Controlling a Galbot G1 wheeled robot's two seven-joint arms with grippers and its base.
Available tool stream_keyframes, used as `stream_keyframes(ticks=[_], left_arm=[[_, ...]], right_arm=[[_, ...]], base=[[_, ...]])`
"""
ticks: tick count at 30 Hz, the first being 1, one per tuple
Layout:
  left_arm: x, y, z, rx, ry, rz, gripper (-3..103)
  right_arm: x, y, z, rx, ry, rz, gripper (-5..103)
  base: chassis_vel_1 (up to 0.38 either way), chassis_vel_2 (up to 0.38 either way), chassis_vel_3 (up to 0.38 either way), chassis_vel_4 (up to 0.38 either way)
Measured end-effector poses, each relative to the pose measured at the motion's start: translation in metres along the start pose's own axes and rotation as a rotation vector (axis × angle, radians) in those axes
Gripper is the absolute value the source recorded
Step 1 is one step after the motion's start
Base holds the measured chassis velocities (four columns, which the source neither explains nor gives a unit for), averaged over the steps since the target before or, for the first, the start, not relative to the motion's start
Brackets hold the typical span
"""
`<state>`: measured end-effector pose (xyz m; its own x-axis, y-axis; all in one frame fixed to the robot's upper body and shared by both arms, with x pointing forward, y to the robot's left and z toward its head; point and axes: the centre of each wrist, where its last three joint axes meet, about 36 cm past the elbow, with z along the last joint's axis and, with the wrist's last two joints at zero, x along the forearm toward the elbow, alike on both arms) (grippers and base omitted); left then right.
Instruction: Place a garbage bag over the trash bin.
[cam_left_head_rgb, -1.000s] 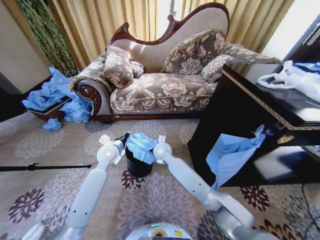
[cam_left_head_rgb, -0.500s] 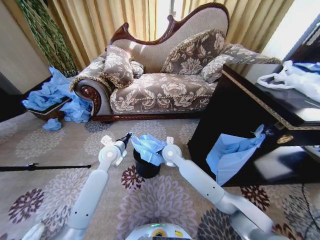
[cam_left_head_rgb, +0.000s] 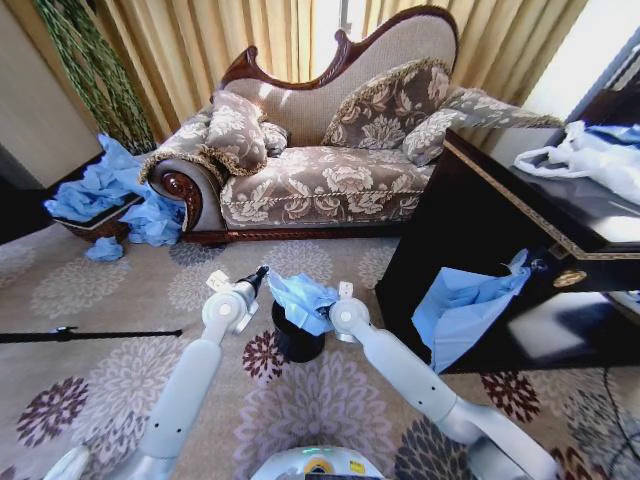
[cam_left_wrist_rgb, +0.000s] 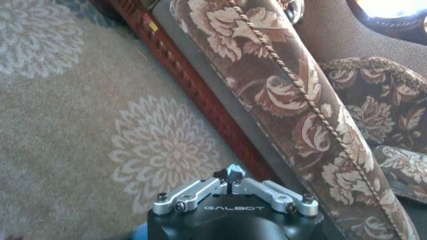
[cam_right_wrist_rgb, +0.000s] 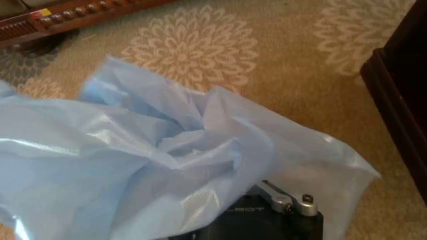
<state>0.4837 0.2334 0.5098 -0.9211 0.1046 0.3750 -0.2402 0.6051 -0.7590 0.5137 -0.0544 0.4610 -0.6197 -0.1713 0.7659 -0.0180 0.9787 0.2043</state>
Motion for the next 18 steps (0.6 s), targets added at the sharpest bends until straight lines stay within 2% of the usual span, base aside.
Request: stream_keyframes(ticks=[2, 3, 6, 7, 8, 9, 11, 12, 15, 18], left_arm=[[0.000, 0.000, 0.001, -0.001, 0.001, -0.001, 0], [0.000, 0.000, 0.001, -0.001, 0.001, -0.001, 0], [0.000, -0.001, 0.002, -0.002, 0.002, 0.000, 0], [0.000, -0.001, 0.002, -0.002, 0.002, 0.000, 0], [0.000, -0.001, 0.002, -0.002, 0.001, 0.001, 0], [-0.001, -0.002, 0.002, -0.001, 0.001, 0.003, 0], [-0.001, -0.002, 0.002, -0.001, 0.002, 0.004, 0], [-0.001, -0.002, 0.002, -0.001, 0.002, 0.004, 0], [0.000, -0.001, 0.004, 0.000, 0.004, 0.002, 0], [0.000, -0.001, 0.005, 0.000, 0.006, 0.001, 0]], right_arm=[[0.001, 0.000, 0.000, 0.004, -0.004, 0.002, 14], [0.001, 0.000, 0.000, 0.004, -0.004, 0.002, 14], [0.005, -0.003, 0.000, 0.015, -0.014, 0.008, 30], [0.005, -0.003, 0.000, 0.015, -0.014, 0.008, 30], [0.006, -0.004, 0.000, 0.017, -0.015, 0.009, 35], [0.008, -0.005, 0.001, 0.020, -0.019, 0.010, 35], [0.013, -0.005, 0.002, 0.025, -0.025, 0.010, 46], [0.013, -0.005, 0.002, 0.025, -0.025, 0.010, 46], [0.023, -0.009, 0.004, 0.042, -0.043, 0.010, 62], [0.029, -0.010, 0.004, 0.054, -0.053, 0.009, 68]], base=[[0.000, 0.000, 0.000, 0.000], [0.000, 0.000, 0.000, 0.000], [0.000, 0.000, 0.000, 0.000], [0.000, 0.000, 0.000, 0.000], [0.000, 0.000, 0.000, 0.000], [0.000, 0.000, 0.000, 0.000], [0.000, 0.000, 0.000, 0.000], [0.000, 0.000, 0.000, 0.000], [0.000, 0.000, 0.000, 0.000], [0.000, 0.000, 0.000, 0.000]])
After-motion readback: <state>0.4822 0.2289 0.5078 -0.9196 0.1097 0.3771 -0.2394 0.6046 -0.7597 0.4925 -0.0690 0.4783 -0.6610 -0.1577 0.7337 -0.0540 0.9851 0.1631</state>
